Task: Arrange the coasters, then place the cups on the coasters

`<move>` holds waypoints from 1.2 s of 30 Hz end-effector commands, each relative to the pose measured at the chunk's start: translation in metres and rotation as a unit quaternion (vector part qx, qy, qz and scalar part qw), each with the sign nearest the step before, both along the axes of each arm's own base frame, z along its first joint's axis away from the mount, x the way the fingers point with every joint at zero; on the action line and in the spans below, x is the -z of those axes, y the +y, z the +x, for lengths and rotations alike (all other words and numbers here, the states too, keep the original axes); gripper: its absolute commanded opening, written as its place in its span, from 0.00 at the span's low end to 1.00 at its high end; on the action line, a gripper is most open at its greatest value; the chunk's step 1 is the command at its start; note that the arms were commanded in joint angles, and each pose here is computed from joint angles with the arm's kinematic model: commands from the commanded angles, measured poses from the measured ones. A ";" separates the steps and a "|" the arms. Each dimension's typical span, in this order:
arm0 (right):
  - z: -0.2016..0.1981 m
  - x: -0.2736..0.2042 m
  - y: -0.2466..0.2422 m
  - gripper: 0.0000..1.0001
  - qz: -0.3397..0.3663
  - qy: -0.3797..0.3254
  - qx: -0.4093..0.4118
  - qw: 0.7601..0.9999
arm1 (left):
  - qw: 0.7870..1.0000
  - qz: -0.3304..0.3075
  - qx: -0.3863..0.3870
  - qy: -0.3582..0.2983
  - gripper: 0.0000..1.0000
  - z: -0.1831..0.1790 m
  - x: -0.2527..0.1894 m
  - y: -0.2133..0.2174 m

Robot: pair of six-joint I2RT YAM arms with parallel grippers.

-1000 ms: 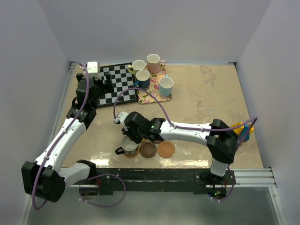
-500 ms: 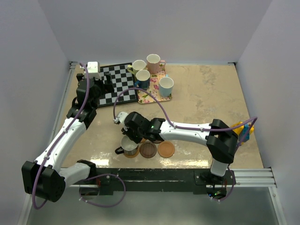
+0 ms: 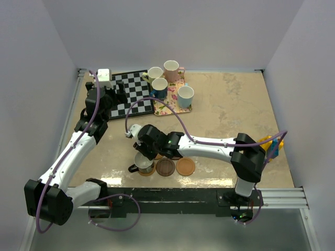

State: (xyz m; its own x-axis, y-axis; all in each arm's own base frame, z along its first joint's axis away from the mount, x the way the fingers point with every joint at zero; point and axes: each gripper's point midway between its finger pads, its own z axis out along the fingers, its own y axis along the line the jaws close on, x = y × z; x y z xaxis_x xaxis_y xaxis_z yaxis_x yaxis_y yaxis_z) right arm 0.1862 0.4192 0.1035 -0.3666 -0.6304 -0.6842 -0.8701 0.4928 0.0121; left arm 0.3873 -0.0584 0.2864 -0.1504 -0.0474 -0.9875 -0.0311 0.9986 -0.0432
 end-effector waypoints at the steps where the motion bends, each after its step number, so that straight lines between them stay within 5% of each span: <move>1: 0.009 -0.029 0.015 0.31 0.036 -0.029 0.004 0.999 | 1.000 -0.002 0.007 -0.016 0.98 0.003 -0.007 -0.003; 7: 0.008 -0.036 0.015 0.42 0.043 -0.032 0.000 0.999 | 1.000 -0.002 0.007 -0.017 0.99 0.003 -0.008 -0.003; 12: 0.003 -0.057 0.017 0.65 0.068 -0.036 -0.017 0.997 | 1.000 -0.002 0.007 -0.016 0.98 0.003 -0.007 -0.003; 23: 0.002 -0.136 -0.003 0.75 0.121 -0.069 -0.015 0.990 | 1.000 -0.002 0.006 -0.016 0.98 0.004 -0.008 -0.003; 29: 0.099 -0.188 -0.063 0.76 0.173 -0.077 0.171 0.967 | 1.000 -0.002 0.003 -0.019 0.99 0.003 -0.009 -0.001; 36: 0.205 -0.190 -0.122 0.75 0.175 -0.104 0.311 0.928 | 1.000 -0.001 0.000 -0.021 0.99 0.002 -0.011 0.000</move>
